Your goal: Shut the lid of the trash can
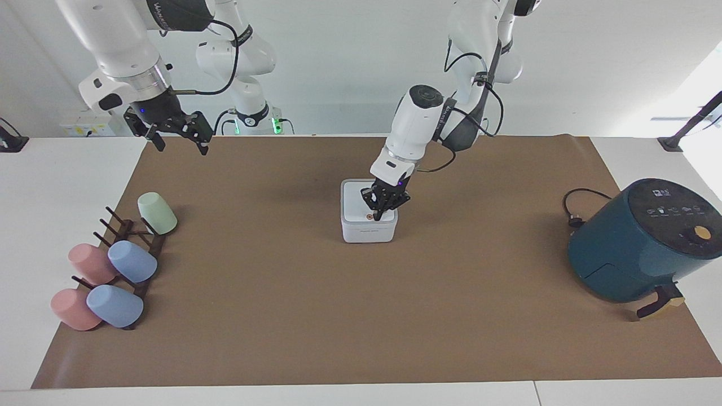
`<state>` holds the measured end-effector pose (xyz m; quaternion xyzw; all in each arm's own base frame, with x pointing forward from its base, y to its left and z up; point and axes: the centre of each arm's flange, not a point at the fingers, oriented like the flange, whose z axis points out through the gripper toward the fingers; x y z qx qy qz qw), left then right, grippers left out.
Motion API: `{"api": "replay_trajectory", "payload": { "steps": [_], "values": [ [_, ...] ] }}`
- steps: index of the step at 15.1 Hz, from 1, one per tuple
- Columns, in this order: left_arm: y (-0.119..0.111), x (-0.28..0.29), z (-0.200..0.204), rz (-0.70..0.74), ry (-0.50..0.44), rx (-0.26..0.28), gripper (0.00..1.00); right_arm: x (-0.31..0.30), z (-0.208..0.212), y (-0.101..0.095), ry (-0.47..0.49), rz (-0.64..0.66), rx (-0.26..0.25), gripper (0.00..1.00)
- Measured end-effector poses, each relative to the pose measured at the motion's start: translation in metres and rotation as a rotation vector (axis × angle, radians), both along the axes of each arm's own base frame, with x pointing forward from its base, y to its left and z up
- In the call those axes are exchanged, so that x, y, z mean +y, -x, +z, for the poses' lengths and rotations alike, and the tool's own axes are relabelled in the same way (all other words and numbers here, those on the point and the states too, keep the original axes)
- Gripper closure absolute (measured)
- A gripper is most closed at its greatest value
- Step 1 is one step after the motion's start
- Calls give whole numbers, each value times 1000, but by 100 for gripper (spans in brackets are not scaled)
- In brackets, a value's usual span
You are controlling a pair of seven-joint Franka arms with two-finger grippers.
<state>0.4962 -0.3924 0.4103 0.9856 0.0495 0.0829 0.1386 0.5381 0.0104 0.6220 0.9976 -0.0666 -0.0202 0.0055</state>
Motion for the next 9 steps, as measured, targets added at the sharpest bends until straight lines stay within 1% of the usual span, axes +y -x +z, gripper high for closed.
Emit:
{"api": "replay_trajectory", "payload": {
  "steps": [2, 3, 5, 7, 8, 9],
  "values": [
    [-1, 0, 1, -1, -4, 5, 99, 0, 0, 0, 0, 0, 0, 0],
    [-1, 2, 3, -3, -16, 24, 99, 0, 0, 0, 0, 0, 0, 0],
    [-9, 15, 17, -12, -63, 92, 99, 0, 0, 0, 0, 0, 0, 0],
    [-29, 49, 51, -20, -94, 133, 99, 0, 0, 0, 0, 0, 0, 0],
    [-39, 70, 72, -20, -101, 141, 96, 0, 0, 0, 0, 0, 0, 0],
    [-46, 93, 92, -21, -105, 142, 96, 0, 0, 0, 0, 0, 0, 0]
  ]
}}
